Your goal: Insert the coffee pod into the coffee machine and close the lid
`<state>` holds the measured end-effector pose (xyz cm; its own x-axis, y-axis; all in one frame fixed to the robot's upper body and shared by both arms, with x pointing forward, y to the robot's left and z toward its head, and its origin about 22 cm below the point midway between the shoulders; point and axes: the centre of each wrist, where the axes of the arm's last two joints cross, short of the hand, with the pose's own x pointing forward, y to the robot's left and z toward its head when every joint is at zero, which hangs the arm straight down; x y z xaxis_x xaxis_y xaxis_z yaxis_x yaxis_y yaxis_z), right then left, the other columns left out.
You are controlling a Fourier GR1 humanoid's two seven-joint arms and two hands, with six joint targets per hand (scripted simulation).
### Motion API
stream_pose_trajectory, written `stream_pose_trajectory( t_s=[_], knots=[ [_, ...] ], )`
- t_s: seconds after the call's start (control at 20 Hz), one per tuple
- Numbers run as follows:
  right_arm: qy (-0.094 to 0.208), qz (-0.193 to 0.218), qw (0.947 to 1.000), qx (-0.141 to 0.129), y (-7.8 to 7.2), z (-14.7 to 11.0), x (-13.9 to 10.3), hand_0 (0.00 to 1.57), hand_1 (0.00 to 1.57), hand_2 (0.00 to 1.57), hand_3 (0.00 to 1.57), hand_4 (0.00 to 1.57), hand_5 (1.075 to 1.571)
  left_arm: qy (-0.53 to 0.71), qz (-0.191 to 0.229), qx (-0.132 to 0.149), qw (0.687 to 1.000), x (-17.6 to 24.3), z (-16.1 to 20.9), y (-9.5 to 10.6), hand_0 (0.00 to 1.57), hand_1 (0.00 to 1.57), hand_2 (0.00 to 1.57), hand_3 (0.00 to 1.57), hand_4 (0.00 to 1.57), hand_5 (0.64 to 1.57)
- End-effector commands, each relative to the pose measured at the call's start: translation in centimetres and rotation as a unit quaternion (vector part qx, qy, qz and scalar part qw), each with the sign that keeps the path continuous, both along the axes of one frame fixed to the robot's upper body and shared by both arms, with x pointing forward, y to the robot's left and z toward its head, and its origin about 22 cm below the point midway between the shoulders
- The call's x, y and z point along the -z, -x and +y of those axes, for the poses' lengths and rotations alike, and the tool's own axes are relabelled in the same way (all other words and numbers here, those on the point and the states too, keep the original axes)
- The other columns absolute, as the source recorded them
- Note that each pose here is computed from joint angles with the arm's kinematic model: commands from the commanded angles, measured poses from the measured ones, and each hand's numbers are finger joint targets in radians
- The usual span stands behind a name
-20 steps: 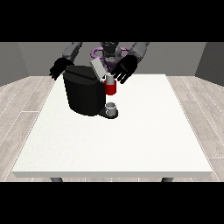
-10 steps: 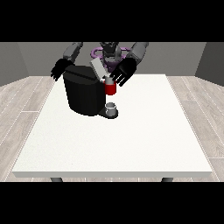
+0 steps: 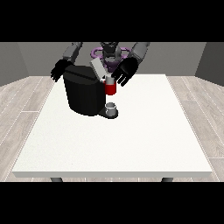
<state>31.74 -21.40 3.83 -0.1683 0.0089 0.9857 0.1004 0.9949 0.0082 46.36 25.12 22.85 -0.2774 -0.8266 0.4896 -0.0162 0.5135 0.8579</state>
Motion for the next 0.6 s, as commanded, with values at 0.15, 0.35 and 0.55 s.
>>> stream_pose_trajectory(
  t_s=[0.15,0.35,0.55],
  knots=[
    [0.003,0.0,0.9999,-0.013,0.3,0.1,0.3,0.0,0.0,0.0,0.0,0.46,1.571,-0.012,-0.016,-0.013,1.0,-0.1,-0.3,0.0,1.07,1.07,1.12,0.97,0.36,1.571],
    [0.001,-0.01,0.9999,-0.007,0.6,-0.1,-0.1,0.0,0.0,0.0,0.0,0.41,1.571,-0.032,-0.002,0.004,0.999,1.6,2.2,0.3,0.91,0.91,1.02,0.86,0.36,1.571],
    [0.003,0.007,1.0,0.0,0.9,-0.5,1.1,0.0,0.0,0.0,0.0,0.37,1.571,-0.067,0.026,0.006,0.997,1.6,1.6,0.3,0.0,0.0,0.0,0.0,0.0,1.571]
  ],
)
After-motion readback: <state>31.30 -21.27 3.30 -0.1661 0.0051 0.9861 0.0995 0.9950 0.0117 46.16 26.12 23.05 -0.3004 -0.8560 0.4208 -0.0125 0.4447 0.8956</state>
